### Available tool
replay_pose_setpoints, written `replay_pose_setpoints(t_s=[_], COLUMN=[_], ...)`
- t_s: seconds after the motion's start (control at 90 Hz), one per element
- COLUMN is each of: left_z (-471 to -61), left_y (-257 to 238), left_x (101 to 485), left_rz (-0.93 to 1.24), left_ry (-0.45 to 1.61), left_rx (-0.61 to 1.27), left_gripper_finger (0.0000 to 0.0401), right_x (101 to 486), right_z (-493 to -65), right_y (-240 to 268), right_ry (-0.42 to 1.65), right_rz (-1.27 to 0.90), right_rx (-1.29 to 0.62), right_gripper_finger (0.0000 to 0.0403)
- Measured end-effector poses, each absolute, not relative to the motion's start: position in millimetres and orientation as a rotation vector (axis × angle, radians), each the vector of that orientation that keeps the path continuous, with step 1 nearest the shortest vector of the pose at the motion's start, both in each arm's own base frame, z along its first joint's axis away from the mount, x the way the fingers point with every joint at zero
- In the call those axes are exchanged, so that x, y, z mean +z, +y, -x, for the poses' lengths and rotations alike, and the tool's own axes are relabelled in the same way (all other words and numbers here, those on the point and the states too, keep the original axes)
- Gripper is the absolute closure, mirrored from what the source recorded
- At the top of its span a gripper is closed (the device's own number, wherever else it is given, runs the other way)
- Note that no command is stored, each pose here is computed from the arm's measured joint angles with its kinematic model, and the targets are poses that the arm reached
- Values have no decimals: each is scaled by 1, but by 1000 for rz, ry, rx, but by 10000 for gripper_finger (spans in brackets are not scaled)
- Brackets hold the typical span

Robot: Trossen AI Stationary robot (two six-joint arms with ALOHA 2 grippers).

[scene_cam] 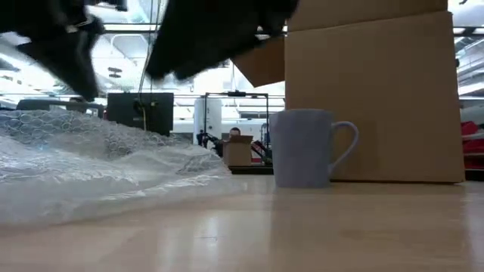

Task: Wrap mug
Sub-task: Wrap the purple mug with the bubble wrap

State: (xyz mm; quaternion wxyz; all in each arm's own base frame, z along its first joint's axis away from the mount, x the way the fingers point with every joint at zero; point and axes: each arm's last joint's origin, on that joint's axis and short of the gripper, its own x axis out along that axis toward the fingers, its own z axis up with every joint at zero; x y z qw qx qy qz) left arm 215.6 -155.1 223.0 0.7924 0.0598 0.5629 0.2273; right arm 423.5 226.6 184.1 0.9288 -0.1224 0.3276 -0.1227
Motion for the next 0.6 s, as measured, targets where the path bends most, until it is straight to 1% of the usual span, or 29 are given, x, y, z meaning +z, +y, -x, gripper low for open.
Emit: replay_pose_setpoints(t_s=[0.156, 0.3, 0.444, 0.6], left_z=[-198, -180, -163, -149], left_y=[-169, -183, -198, -203], left_x=[217, 217, 216, 209], left_rz=[-104, -82, -44, -42], left_ry=[1324, 1388, 1407, 1401], left_rx=[413, 386, 363, 384], left_gripper_finger=[298, 277, 269, 268], right_x=[176, 171, 158, 152], right_z=[-437, -448, -449, -447], right_y=[190, 161, 142, 132], right_ry=[715, 777, 842, 833], right_rz=[295, 299, 264, 290], right_rx=[-314, -258, -216, -337], right_gripper_finger=[249, 250, 250, 256])
